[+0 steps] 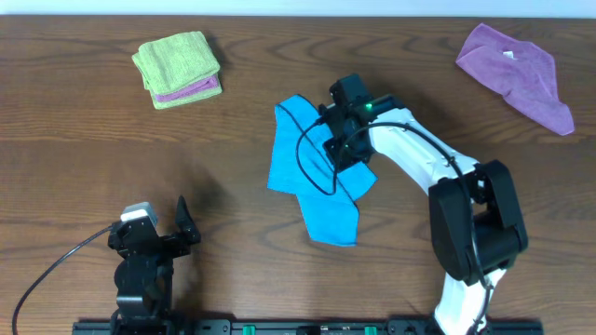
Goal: Fold the cloth
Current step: 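Reach the left gripper toward the blue cloth's left side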
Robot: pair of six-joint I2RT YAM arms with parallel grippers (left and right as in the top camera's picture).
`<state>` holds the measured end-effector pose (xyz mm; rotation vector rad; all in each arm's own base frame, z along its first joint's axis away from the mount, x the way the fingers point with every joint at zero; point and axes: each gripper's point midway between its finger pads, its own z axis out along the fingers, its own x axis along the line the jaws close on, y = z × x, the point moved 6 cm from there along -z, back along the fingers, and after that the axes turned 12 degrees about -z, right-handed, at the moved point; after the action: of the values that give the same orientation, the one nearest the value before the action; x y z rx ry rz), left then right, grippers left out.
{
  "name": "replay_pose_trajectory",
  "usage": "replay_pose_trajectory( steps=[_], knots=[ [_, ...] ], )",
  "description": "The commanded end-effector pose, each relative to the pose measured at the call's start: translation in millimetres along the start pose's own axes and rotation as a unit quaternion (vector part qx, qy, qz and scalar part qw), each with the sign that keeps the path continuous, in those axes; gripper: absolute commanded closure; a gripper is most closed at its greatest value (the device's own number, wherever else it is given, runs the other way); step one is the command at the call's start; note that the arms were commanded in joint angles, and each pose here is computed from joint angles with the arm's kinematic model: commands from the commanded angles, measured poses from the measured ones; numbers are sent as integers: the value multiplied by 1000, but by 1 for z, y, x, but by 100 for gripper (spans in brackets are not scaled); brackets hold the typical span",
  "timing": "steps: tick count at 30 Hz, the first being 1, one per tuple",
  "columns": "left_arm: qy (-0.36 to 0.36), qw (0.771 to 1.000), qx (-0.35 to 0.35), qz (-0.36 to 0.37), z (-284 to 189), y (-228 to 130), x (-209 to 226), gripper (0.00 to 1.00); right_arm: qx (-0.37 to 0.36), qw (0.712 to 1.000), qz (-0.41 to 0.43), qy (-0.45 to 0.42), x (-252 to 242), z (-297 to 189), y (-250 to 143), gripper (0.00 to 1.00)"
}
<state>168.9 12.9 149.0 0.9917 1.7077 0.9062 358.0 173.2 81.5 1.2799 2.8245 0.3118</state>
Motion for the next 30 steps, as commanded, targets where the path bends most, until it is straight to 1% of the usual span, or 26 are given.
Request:
replay_pose_trajectory(
  steps=[1, 6, 11, 15, 18, 22, 30],
  knots=[
    [16, 1000, 5, 10, 3, -7, 6, 5, 18, 1000, 0, 20, 1, 15, -7, 99],
    [2, 1000, 11, 4, 3, -8, 3, 5, 30, 999, 3, 32, 2, 26, -11, 99],
    [-67, 994, 49, -68, 1, -16, -13, 5, 31, 999, 4, 32, 1, 26, -11, 99],
    [-122, 982, 86, -118, -2, -22, -26, 5, 37, 999, 4, 34, 2, 26, -13, 99],
    [-150, 973, 107, -140, -5, -24, -33, 5, 38, 999, 2, 34, 2, 26, -14, 99],
    [-158, 964, 121, -174, -6, -26, -36, 5, 29, 999, 0, 32, 1, 26, -11, 99],
    [-164, 965, 112, -174, -6, -22, -38, 5, 7, 1000, -3, 22, -6, 28, -3, 99]
  ],
)
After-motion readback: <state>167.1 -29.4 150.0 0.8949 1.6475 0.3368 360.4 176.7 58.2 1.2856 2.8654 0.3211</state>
